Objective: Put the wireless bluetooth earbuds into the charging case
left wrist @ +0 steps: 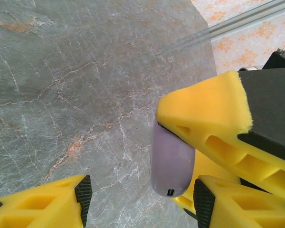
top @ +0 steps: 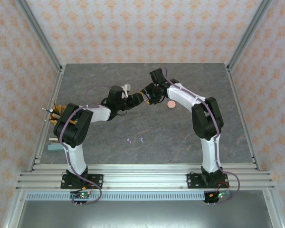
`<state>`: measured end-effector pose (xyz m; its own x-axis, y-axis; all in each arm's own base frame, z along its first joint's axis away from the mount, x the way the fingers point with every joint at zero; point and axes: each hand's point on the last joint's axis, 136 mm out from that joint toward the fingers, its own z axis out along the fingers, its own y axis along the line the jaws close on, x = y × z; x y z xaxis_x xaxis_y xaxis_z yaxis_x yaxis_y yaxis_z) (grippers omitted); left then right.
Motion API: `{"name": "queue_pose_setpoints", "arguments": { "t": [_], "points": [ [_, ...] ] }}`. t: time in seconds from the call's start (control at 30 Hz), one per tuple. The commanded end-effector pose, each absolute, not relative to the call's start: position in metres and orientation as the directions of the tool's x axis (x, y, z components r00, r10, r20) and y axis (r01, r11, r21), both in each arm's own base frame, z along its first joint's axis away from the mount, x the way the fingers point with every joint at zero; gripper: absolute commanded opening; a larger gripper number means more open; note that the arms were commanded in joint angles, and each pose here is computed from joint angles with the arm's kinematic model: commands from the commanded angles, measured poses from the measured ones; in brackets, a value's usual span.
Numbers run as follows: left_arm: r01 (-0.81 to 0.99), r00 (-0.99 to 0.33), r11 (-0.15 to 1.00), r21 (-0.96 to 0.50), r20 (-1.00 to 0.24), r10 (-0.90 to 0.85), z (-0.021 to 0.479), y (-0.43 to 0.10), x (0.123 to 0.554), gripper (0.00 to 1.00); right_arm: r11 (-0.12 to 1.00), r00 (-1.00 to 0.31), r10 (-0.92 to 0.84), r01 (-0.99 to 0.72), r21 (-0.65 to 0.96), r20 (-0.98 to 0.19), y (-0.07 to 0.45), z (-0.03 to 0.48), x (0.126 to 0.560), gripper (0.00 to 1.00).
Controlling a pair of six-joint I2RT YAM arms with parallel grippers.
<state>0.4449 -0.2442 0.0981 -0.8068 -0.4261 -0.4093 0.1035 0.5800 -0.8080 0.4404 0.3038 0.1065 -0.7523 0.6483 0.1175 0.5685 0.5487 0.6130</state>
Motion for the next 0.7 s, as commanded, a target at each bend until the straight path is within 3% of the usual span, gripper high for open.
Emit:
{"name": "queue_pose_setpoints", "arguments": {
  "t": [0.0,0.67],
  "points": [
    [0.158,-0.773,0.550,-0.820,-0.450,-0.448,0.122,-0.253,0.458,0.60,0.512,-0.749,0.653,0.547,0.663,0.114,0.305,0.133,0.442,0.41],
    [0.143,-0.742,0.553,-0.821,-0.459,-0.489,0.120,-0.257,0.467,0.49,0.422,-0.707,0.676,0.600,0.679,0.205,0.310,0.122,0.437,0.39]
  ]
}}
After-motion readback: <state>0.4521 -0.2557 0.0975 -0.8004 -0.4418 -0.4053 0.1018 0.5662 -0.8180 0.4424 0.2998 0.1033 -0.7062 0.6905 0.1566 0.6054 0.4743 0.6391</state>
